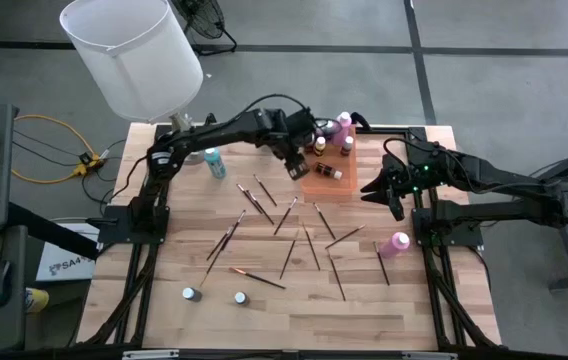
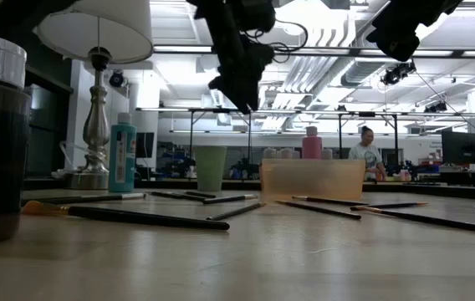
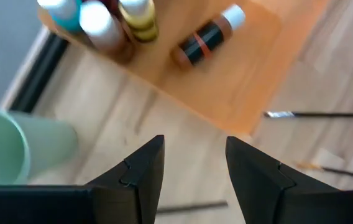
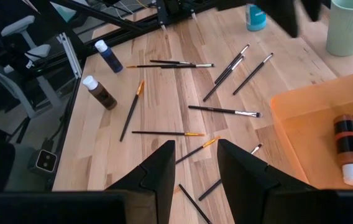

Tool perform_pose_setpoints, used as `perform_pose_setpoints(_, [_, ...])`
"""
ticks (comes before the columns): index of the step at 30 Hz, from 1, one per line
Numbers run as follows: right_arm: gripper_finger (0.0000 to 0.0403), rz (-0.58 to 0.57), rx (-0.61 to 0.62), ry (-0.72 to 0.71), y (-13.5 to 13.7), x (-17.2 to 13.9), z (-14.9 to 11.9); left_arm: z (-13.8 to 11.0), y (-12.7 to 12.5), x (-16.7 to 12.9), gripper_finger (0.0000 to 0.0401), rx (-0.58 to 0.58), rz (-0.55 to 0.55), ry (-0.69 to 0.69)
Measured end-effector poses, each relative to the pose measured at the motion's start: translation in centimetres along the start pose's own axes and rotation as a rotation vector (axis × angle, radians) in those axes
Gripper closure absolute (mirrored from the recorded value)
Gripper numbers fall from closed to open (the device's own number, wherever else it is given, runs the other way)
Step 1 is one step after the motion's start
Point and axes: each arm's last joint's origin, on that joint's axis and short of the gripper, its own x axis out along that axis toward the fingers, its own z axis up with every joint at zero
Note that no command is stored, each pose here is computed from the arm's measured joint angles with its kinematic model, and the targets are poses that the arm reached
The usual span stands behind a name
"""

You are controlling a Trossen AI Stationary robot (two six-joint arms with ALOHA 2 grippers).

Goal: Pick & Place Paint Supplies
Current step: Put the dark blue paint bottle into the orange bin

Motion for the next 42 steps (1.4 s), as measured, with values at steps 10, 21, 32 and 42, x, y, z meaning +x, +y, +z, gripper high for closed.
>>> perform_pose_setpoints(10, [0.029, 0.001, -0.001, -0.004, 0.0, 0.0, 0.0, -8.1, -0.8, -3.2, 0.0233, -0.148, 0.059, 0.098])
perform_pose_setpoints(21, [0.029, 0.001, -0.002, -0.006, 0.0, 0.0, 0.1, -21.0, -2.6, -9.8, 0.0233, 0.267, -0.181, 0.108])
perform_pose_setpoints(32, [0.029, 0.001, -0.002, -0.006, 0.0, 0.0, 0.1, -31.4, -4.0, -13.2, 0.0233, 0.686, -0.519, 0.097])
perform_pose_setpoints(42, [0.029, 0.001, -0.002, -0.006, 0.0, 0.0, 0.1, -34.1, -7.7, -14.0, 0.02, 0.816, -0.627, 0.113])
